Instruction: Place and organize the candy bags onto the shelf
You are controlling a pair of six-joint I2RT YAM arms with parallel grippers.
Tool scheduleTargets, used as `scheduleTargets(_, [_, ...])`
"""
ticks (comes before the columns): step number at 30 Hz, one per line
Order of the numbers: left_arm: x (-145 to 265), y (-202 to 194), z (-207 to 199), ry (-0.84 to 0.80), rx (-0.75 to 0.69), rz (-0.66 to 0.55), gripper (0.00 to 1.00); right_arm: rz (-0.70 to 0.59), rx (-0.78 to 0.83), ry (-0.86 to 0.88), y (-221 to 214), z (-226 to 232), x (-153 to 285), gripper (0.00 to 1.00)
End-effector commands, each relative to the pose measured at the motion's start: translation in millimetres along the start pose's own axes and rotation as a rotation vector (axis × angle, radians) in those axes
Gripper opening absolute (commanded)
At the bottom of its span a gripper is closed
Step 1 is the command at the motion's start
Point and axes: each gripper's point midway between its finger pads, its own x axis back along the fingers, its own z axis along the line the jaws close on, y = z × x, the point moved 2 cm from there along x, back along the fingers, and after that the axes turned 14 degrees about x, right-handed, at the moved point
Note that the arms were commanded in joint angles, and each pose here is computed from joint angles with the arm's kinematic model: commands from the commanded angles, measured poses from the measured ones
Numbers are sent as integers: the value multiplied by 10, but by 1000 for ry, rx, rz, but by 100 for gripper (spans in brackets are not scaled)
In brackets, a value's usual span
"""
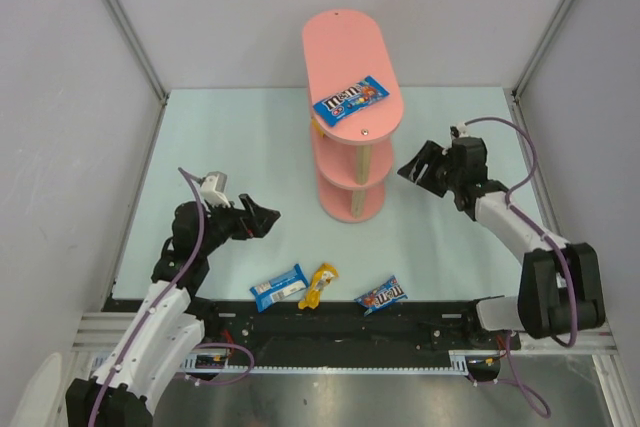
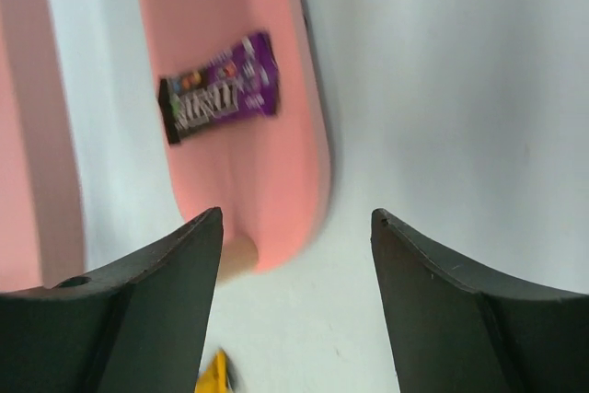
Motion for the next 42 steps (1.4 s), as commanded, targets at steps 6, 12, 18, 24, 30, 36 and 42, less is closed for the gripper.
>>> scheduleTargets(6, [-45, -2, 3, 3, -3, 19, 100, 158, 153, -2, -743, 149, 583, 70])
scheduleTargets(12, [-29, 11, 12, 9, 1, 0, 100, 172, 296, 252, -1240, 796, 965, 70])
scheduleTargets(18, [-34, -3, 19, 10, 4, 8, 100, 242, 377, 428, -1768, 1169, 1067, 69])
scheduleTargets(24, [-32, -2, 11, 6, 3, 8, 100, 270, 376, 485, -2021, 1475, 971, 67])
scheduleTargets(30, [-27, 1, 5, 4, 3, 6, 100, 288, 352, 433, -2202, 1515, 763, 61])
scheduleTargets(36, [-26, -1, 4, 2, 2, 6, 100, 295, 318, 375, -2293, 1474, 575, 56])
scheduleTargets(42, [-22, 6, -3, 1, 1, 3, 100, 350, 270, 420, -2458, 1562, 468, 53])
